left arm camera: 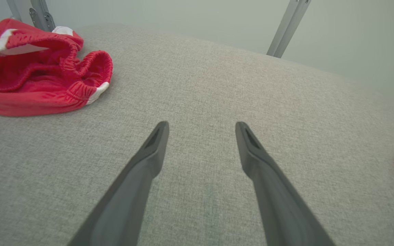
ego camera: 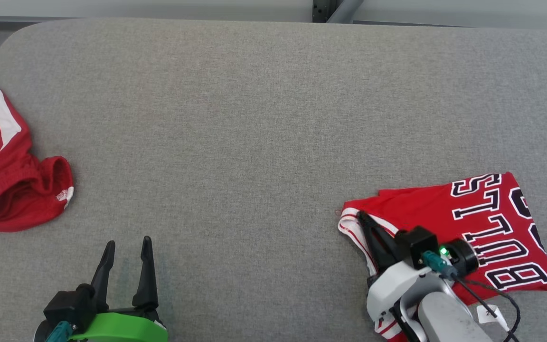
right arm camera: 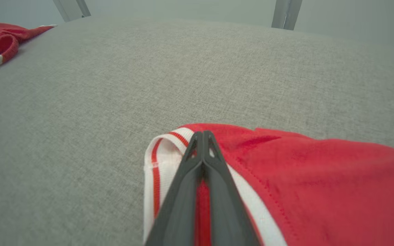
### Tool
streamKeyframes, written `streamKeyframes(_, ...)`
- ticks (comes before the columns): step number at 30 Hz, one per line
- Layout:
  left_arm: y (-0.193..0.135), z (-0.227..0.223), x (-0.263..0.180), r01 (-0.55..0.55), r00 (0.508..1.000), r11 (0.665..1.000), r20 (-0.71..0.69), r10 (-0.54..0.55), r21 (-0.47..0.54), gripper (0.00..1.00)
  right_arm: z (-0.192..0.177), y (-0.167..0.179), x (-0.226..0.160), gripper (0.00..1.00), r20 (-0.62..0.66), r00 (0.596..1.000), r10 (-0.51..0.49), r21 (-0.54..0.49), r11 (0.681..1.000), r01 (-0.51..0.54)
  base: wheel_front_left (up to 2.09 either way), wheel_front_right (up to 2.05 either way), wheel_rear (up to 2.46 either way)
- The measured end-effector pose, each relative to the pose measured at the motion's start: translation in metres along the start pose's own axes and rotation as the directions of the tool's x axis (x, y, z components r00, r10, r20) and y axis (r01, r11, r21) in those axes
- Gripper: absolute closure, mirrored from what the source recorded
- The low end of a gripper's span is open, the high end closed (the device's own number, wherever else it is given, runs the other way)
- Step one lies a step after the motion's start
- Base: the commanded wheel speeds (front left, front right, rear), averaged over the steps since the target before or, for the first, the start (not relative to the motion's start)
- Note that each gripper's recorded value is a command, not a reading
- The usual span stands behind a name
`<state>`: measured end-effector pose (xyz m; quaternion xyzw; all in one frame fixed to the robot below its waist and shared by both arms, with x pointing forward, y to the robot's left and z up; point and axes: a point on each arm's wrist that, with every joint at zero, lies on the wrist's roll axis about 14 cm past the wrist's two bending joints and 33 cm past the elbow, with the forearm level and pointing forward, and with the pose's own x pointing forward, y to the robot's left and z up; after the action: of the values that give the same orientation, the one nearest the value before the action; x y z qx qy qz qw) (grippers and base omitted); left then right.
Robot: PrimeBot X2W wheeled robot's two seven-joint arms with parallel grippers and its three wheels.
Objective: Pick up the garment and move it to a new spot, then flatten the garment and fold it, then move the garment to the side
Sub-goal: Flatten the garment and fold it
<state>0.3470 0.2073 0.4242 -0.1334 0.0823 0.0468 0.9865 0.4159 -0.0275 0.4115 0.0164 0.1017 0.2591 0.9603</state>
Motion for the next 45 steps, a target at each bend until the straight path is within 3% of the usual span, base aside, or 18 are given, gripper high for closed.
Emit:
streamKeyframes(10,-0.004,0.001,0.001,0.012,1.000,1.000,0.003,-0.012,-0.008,0.00,-0.023,0.032,-0.010,1.00,-0.075,0.993,0.093,-0.004,0.996,-0.093,0.00,0.00,0.00)
streamKeyframes(17,-0.007,0.003,0.000,0.022,1.000,1.000,0.013,-0.022,-0.010,0.00,0.003,0.028,-0.011,1.00,0.006,0.998,0.068,0.016,0.998,-0.068,0.00,0.00,0.00)
streamKeyframes(19,-0.006,0.005,-0.003,0.022,1.000,1.000,0.017,-0.021,-0.011,0.00,0.021,0.022,-0.014,0.58,0.063,0.997,0.042,0.018,0.999,-0.043,0.00,0.00,0.00)
streamKeyframes(20,-0.006,0.006,-0.005,0.020,1.000,1.000,0.022,-0.020,-0.011,0.00,0.030,0.018,-0.017,0.25,0.094,0.995,0.024,0.019,0.999,-0.026,0.00,0.00,0.00)
streamKeyframes(21,-0.006,0.007,-0.007,0.020,0.999,1.000,0.026,-0.020,-0.010,0.00,0.038,0.013,-0.022,0.00,0.122,0.992,0.003,0.017,1.000,-0.005,0.00,0.00,0.00)
streamKeyframes(29,-0.008,0.015,-0.020,0.032,0.998,0.999,0.055,-0.032,-0.001,0.00,0.075,-0.039,-0.075,0.00,0.253,0.947,-0.198,-0.022,0.977,0.210,0.00,0.00,0.00)
streamKeyframes(38,-0.021,0.020,-0.033,0.083,0.993,0.996,0.078,-0.085,0.029,0.00,0.066,-0.116,-0.160,0.00,0.243,0.852,-0.464,-0.029,0.874,0.485,0.00,0.00,0.00)
streamKeyframes(41,-0.025,0.023,-0.035,0.099,0.991,0.994,0.087,-0.102,0.039,0.00,0.059,-0.132,-0.183,0.00,0.229,0.819,-0.526,-0.023,0.839,0.544,0.00,0.00,0.00)
streamKeyframes(45,-0.028,0.025,-0.037,0.113,0.988,0.992,0.096,-0.117,0.049,0.00,0.044,-0.139,-0.201,0.00,0.189,0.803,-0.565,-0.012,0.816,0.577,0.00,0.00,0.00)
